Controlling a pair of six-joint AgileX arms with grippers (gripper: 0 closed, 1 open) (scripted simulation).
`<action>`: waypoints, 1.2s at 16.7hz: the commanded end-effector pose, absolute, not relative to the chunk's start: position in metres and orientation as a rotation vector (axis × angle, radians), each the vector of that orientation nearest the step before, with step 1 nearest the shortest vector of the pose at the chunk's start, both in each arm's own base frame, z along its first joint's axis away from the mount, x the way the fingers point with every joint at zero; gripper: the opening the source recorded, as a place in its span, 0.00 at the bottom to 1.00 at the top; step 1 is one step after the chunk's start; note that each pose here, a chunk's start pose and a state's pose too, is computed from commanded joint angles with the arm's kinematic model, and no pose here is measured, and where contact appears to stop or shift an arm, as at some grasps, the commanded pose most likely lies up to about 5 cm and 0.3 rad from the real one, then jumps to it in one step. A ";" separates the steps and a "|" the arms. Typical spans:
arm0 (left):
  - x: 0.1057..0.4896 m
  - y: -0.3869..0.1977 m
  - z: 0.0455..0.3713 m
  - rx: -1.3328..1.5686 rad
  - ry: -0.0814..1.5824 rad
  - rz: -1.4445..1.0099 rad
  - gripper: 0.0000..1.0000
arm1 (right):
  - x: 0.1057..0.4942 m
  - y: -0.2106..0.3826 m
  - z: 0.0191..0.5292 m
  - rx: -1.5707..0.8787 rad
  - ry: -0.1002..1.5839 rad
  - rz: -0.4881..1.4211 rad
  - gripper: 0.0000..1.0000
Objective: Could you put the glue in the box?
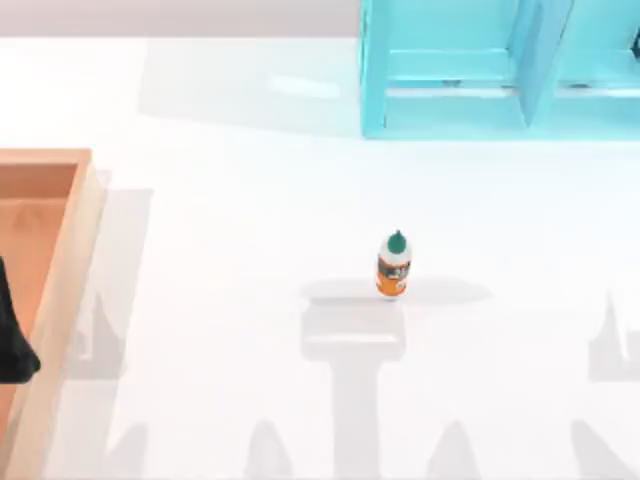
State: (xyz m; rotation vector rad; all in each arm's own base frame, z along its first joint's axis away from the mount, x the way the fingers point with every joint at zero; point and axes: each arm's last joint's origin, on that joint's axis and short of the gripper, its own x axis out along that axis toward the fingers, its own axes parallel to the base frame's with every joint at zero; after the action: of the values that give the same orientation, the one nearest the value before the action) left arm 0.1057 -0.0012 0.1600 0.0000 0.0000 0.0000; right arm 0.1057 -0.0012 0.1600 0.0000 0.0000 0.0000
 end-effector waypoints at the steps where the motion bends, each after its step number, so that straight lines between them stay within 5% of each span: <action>1: 0.106 -0.001 0.160 0.000 0.000 0.000 1.00 | 0.106 -0.001 0.160 0.000 0.000 0.000 1.00; 12: 0.139 -0.032 0.196 -0.077 0.121 -0.010 1.00 | 0.106 -0.001 0.160 0.000 0.000 0.000 1.00; 20: 0.201 -0.141 0.194 -0.073 0.249 -0.009 1.00 | 0.106 -0.001 0.160 0.000 0.000 0.000 1.00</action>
State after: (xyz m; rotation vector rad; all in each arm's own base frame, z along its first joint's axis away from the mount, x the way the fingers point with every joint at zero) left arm 0.2007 -0.1408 0.1936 -0.0734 0.2486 -0.0090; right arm 0.1057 -0.0012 0.1600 0.0000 0.0000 0.0000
